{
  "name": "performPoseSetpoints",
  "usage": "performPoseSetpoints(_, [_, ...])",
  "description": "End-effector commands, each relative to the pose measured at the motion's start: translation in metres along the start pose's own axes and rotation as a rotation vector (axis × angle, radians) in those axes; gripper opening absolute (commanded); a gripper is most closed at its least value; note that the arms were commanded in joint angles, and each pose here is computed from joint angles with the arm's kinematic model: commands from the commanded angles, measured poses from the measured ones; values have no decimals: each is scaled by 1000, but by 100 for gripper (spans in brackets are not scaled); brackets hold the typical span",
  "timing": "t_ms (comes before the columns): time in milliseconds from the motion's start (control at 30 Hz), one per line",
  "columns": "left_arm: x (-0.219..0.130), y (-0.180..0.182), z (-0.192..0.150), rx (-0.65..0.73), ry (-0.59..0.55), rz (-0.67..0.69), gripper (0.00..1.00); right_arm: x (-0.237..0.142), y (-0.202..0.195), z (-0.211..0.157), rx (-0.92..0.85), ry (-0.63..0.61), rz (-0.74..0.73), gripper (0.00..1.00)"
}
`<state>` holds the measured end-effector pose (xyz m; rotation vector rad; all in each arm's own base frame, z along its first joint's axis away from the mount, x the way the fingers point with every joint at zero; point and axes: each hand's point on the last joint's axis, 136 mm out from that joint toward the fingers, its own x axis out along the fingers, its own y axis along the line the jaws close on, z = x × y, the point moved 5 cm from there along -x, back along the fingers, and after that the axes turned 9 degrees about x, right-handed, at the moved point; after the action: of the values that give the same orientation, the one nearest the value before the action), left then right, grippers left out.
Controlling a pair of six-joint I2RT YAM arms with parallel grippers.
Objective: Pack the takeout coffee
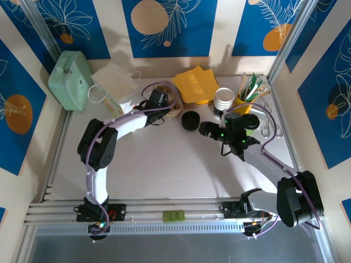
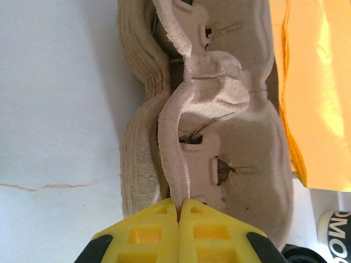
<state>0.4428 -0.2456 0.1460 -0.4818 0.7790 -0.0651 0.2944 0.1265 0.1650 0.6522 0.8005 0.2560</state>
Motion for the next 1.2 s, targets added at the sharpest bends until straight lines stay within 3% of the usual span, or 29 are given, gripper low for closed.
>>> performPoseSetpoints(0, [-21,-8,23,-24,-66,-67,0,-2,8,6,-24,-9,15,83])
performPoseSetpoints(433, [-71,-28,44,66,-70,-169,0,-4,11,5,-30,-18,53,83])
performPoseSetpoints(667, [-115,-34,48,188,-14,-203,0,-7,16,6,-54,-19,82,82])
performPoseSetpoints(900, [-168,-33,31,385,143,-278,0,-25,38,3,-148,-18,190,82])
performPoseSetpoints(1167, [-231,-24,-1,537,333,-427,0,-73,93,7,-329,145,249,82])
